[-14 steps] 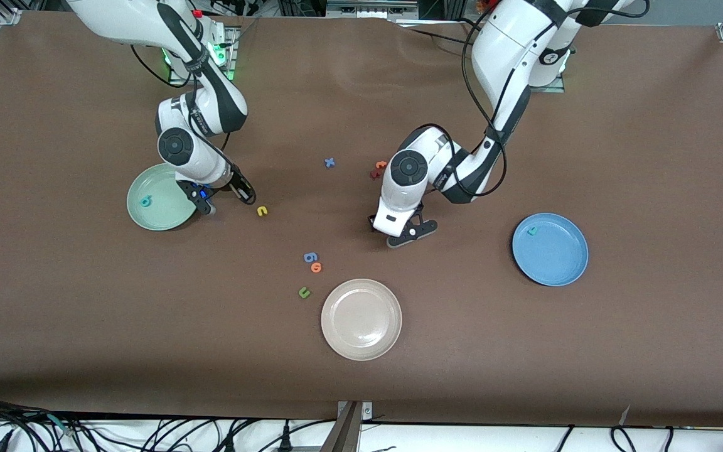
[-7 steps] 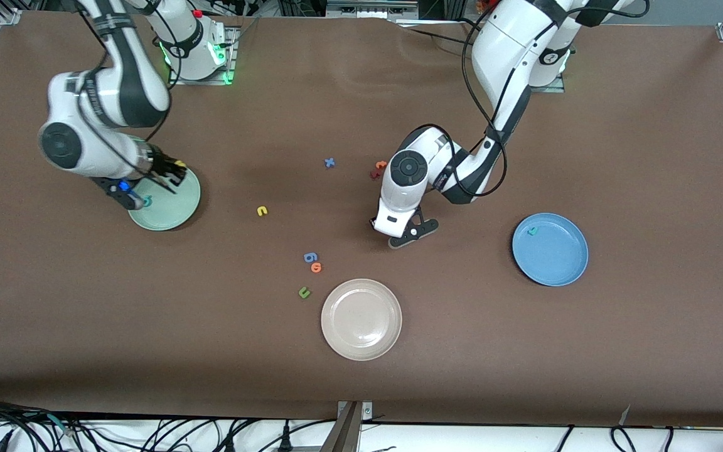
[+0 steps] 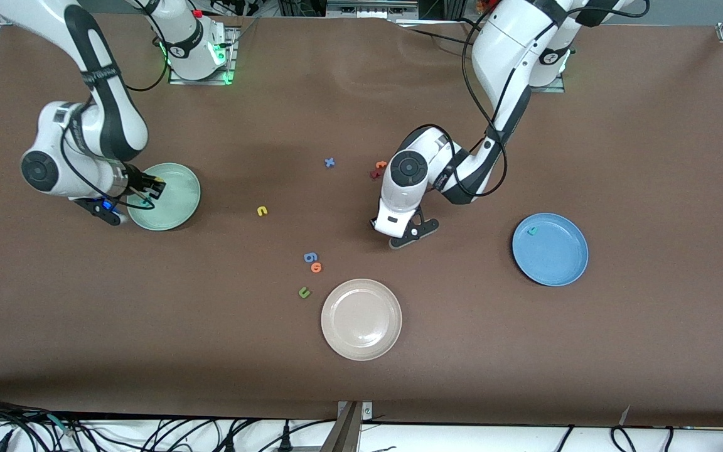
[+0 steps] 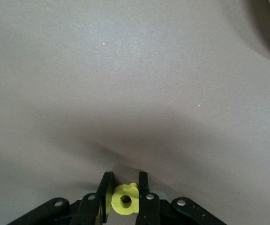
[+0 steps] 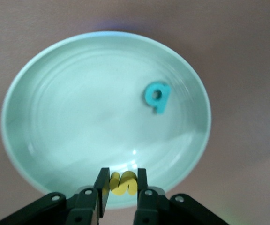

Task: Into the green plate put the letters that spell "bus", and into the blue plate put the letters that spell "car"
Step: 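Drop the s on the green plate while the left gripper carries a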

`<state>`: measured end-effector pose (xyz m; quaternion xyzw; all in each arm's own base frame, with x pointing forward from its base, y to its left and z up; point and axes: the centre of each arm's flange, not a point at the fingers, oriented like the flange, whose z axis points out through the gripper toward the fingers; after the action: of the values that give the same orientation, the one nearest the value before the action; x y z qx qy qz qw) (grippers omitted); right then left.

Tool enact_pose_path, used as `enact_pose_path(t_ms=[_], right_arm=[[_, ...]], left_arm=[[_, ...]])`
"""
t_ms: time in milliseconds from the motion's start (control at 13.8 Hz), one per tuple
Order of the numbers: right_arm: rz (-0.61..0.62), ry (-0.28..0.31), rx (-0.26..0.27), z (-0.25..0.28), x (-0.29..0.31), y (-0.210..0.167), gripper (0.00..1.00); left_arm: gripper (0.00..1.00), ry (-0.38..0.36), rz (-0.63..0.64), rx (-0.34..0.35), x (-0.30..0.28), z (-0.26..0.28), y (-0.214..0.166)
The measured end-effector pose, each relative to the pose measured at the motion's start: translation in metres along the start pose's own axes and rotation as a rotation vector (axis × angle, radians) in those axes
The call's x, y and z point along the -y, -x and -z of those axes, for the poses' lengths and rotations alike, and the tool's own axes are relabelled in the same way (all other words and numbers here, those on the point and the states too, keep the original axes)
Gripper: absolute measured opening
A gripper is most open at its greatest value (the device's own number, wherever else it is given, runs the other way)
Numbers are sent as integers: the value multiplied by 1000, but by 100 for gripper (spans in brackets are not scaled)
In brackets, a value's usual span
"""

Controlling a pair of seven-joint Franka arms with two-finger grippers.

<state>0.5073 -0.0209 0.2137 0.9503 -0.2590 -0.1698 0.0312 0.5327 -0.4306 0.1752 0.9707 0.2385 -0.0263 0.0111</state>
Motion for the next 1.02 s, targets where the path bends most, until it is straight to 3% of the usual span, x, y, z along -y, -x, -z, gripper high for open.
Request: enact_pose_path(t_ms=[218, 436, 726, 799, 1017], right_arm=[[4, 12, 2, -19, 1, -5, 28], [5, 11, 1, -18, 1, -5, 54], [11, 14, 37, 11, 5, 7, 95], [8, 12, 42, 27, 12, 15, 100], [-53, 1, 13, 77, 61, 48, 100]], left_arm=[[26, -80, 10, 29, 0, 22, -19], [26, -130, -45, 59, 5, 41, -40], [26, -222, -244, 155, 37, 63, -87], [26, -230, -285, 177, 49, 70, -104], [26, -213, -418, 227, 89, 88, -158]])
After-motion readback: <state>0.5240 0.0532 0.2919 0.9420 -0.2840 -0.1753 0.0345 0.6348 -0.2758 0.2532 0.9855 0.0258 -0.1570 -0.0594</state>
